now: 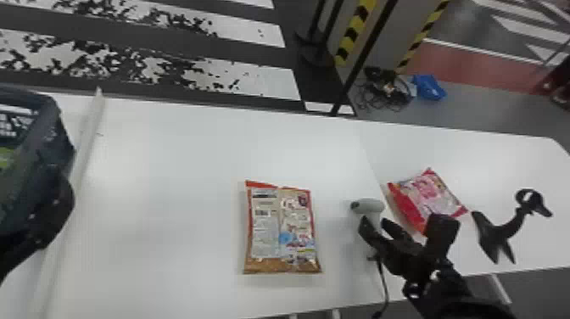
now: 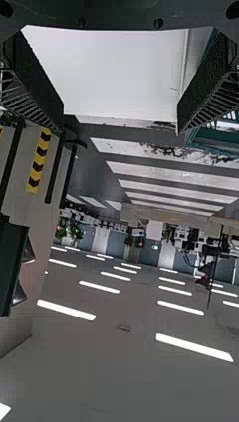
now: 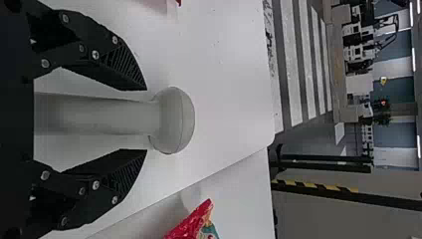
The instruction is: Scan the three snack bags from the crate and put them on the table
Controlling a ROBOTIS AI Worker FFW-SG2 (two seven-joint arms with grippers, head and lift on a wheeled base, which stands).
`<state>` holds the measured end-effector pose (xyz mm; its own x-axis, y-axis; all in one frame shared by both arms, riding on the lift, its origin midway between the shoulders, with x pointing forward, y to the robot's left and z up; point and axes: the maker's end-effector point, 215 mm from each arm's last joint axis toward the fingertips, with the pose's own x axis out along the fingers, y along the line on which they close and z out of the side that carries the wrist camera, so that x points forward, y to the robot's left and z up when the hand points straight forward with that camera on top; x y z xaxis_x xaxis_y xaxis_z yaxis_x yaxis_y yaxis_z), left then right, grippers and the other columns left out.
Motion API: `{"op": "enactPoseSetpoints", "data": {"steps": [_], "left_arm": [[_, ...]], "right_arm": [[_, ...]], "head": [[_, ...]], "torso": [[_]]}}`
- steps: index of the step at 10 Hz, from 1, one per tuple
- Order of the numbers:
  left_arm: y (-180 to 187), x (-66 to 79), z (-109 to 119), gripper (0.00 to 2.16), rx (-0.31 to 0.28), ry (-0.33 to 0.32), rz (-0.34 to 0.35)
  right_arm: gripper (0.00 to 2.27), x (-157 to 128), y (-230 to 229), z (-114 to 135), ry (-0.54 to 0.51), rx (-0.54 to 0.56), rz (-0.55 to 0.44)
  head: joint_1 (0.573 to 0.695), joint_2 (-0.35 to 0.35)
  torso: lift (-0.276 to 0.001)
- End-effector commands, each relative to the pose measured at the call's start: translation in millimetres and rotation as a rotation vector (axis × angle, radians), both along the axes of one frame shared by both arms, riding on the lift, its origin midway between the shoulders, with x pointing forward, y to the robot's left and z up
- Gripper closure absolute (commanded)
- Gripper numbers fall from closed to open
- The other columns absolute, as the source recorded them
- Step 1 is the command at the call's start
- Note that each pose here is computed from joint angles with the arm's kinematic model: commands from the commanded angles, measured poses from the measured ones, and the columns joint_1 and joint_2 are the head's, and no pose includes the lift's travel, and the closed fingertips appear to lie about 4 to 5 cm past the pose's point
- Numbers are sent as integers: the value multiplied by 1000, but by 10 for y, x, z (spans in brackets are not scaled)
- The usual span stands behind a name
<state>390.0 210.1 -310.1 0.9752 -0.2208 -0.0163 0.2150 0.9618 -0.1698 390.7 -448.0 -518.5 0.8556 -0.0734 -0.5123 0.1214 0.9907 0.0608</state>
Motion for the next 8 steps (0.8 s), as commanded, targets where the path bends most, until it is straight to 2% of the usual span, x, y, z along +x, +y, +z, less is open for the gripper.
{"op": "enactPoseSetpoints", "data": {"steps": [1,3,4,5,7,8], "left_arm": [[-26,7,49,12,2,-8,-5],[-23,28,79,12,5,-16,-2],[-23,33,74,12,6,-15,0],[-35,33,70,12,12,-14,-1],[-62,36,67,12,25,-15,-7],[-62,36,66,12,26,-15,-8]], "right_arm": [[221,3,-37,126,-22,-4,1],[198,-132,161,524,-64,57,57],[198,-227,359,525,-2,124,113],[198,-319,579,492,84,242,192],[201,-554,966,357,300,457,287],[201,-548,1028,288,352,443,312]], "head": [[695,-335],[695,-340],[695,-332],[695,-308],[695,-257],[695,-236]], "torso": [[-94],[-94],[-94],[-94],[-94],[-94]]}}
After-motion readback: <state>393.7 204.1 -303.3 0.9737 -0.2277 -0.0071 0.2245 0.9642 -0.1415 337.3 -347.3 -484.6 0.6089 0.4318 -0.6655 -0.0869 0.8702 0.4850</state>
